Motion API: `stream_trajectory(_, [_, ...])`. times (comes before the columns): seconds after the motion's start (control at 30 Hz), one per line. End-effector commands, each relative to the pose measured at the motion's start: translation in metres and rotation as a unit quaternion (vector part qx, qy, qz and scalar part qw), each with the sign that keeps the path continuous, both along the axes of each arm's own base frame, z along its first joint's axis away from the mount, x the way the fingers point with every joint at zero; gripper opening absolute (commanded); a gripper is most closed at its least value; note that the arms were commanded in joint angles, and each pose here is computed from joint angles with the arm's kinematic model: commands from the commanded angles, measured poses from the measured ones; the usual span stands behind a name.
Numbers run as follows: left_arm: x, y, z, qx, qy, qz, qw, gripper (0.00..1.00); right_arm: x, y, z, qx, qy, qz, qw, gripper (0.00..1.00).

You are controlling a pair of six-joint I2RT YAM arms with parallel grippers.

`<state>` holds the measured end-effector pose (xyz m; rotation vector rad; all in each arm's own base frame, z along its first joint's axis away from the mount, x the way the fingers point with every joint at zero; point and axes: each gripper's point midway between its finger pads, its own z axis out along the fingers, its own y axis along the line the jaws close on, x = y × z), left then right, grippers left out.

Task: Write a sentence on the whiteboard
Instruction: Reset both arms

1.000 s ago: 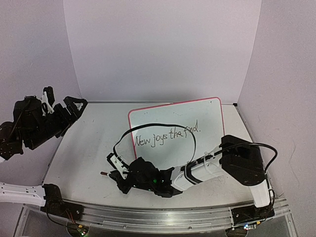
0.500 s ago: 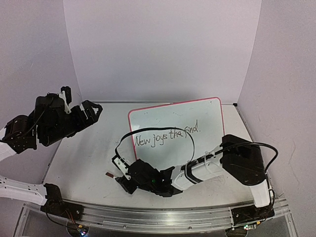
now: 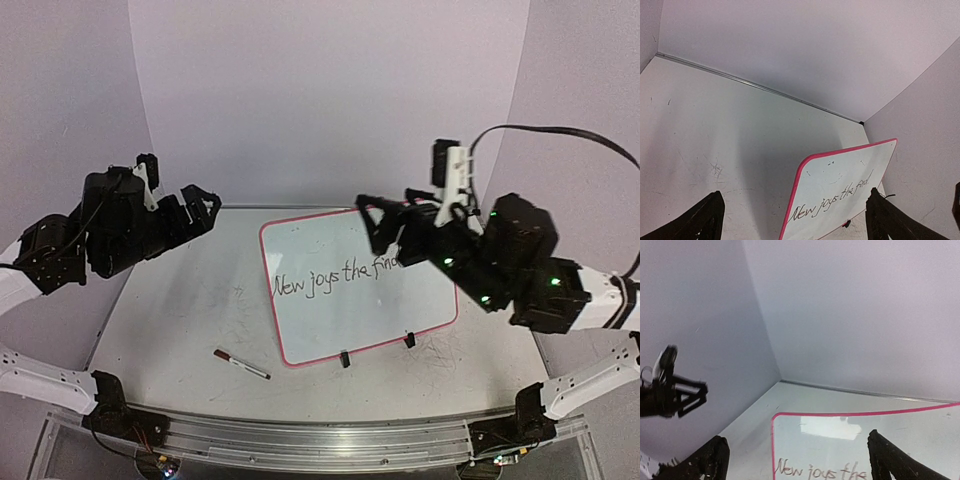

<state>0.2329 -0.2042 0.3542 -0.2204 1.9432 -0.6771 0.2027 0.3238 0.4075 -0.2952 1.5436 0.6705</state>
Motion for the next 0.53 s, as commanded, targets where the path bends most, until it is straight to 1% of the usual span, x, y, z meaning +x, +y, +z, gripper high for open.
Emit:
stream_trajectory(0.0, [0.008,-0.006,0.044,-0.024,-0.057,0.002,0.998,0.99,0.007,-0.098,0.009,0.002,0.010,-0.132,0.991,0.98])
stream_trajectory(0.1, [0.011,-0.009,0.062,-0.036,-0.087,0.000,0.996,0.99,-0.002,-0.145,0.037,0.048,-0.006,-0.154,0.987,0.98])
stream_trajectory(0.23, [0.013,-0.009,0.088,-0.047,-0.123,0.005,0.991,0.99,-0.007,-0.178,0.060,0.060,-0.016,-0.180,0.982,0.98])
stream_trajectory(0.33, [0.014,-0.005,0.103,-0.047,-0.143,0.014,0.989,0.99,-0.006,-0.183,0.065,0.059,-0.016,-0.190,0.980,0.98])
stream_trajectory(0.5, [0.015,-0.001,0.111,-0.049,-0.157,0.024,0.986,0.99,-0.002,-0.170,0.056,0.041,-0.011,-0.196,0.980,0.98])
